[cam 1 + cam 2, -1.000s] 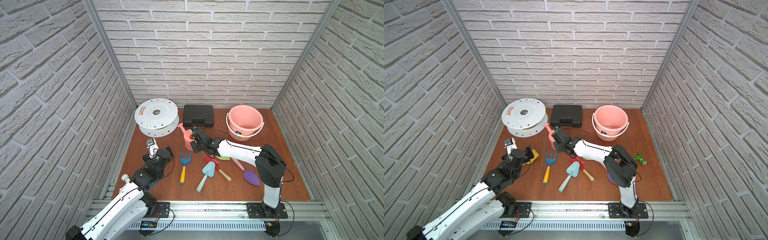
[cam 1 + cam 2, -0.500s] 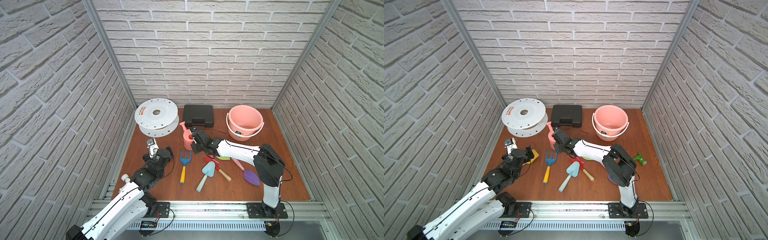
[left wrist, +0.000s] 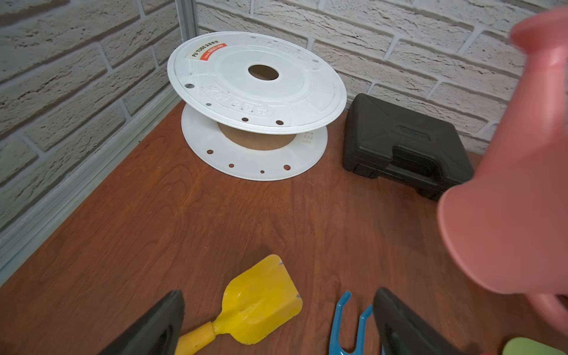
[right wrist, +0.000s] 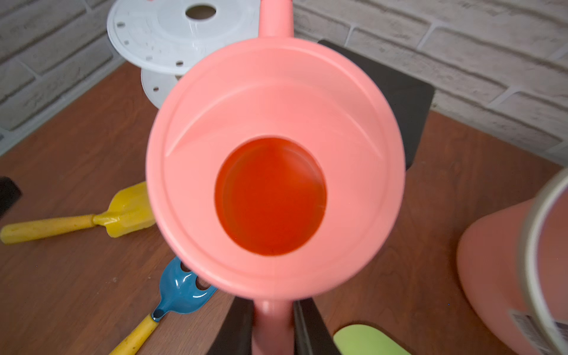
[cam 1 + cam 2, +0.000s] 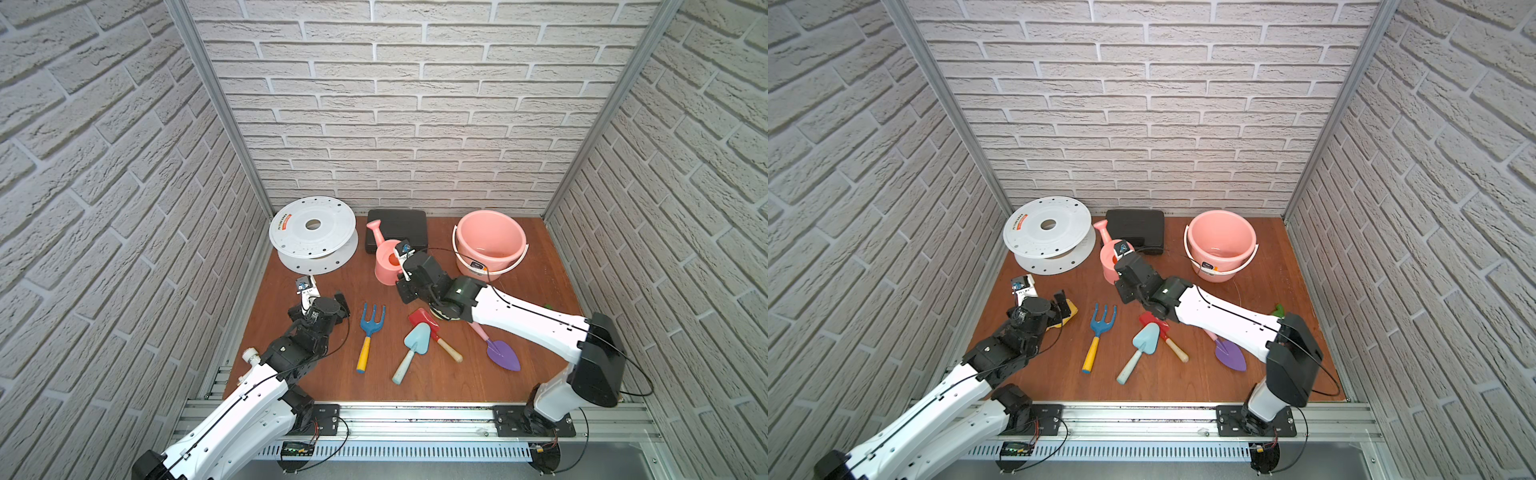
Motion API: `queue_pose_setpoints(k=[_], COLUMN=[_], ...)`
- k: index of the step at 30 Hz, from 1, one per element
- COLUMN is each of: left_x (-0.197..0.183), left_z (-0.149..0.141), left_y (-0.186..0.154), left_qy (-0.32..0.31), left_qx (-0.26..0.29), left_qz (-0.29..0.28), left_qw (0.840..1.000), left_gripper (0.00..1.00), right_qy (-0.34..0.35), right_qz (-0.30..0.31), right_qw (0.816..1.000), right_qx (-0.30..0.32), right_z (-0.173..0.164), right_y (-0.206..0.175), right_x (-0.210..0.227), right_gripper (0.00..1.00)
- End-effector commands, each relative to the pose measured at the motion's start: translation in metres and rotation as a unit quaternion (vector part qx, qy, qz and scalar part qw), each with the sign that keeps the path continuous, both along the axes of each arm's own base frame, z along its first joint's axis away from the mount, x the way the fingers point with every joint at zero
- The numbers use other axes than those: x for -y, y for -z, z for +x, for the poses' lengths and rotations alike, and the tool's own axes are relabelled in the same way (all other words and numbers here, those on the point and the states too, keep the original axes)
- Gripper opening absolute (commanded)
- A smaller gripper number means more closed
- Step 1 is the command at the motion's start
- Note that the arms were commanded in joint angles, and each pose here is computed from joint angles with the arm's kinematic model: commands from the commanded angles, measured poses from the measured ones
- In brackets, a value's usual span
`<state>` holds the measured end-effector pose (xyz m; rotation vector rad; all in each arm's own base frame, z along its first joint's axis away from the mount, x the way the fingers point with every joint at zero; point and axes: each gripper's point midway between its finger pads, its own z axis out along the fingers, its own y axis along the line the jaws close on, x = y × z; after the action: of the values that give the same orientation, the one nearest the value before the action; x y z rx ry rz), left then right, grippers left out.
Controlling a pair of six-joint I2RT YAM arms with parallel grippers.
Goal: Organize the gardening tools
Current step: Pick up the gardening tool from the center of the board, then move the container to the center of the board.
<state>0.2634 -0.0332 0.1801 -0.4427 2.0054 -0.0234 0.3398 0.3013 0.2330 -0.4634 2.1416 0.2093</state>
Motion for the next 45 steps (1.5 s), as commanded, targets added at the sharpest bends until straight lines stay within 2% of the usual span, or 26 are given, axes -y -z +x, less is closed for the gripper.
queue_pose_setpoints(k=[1, 6, 11, 21, 32, 42, 45], left_x=[0.016, 0.038, 0.056, 0.072, 0.077, 0.079, 0.081], left_z=[0.007, 0.012, 0.016, 0.016, 0.013, 0.012, 0.013], left_y=[-0.011, -0.014, -0.009, -0.012, -0.011, -0.010, -0.007], left_qy=[0.038, 0.088, 0.120, 0.148, 0.158, 0.161, 0.164], left_qx=[0.024, 0.031, 0.013, 0.016, 0.016, 0.014, 0.007], left_qz=[-0.012, -0.021, -0.009, -0.005, -0.009, -0.011, -0.013], left_qw=[0.999, 0.995, 0.993, 0.989, 0.987, 0.987, 0.986], left_gripper=[0.98, 0.98, 0.98, 0.98, 0.98, 0.98, 0.98], right_qy=[0.041, 0.093, 0.151, 0.274, 0.410, 0.463, 0.459], right_qz=[-0.013, -0.020, -0.019, -0.029, -0.027, -0.035, -0.030], right_qw=[0.998, 0.992, 0.982, 0.954, 0.905, 0.885, 0.888], right_qx=[0.046, 0.082, 0.109, 0.118, 0.107, 0.038, 0.021], right_z=[0.003, 0.001, 0.006, 0.016, 0.038, 0.078, 0.090], right_y=[-0.030, -0.065, -0.089, -0.107, -0.094, -0.042, -0.025], right_x=[0.035, 0.087, 0.147, 0.252, 0.349, 0.409, 0.423], right_gripper=[0.03, 0.03, 0.03, 0.03, 0.03, 0.03, 0.03])
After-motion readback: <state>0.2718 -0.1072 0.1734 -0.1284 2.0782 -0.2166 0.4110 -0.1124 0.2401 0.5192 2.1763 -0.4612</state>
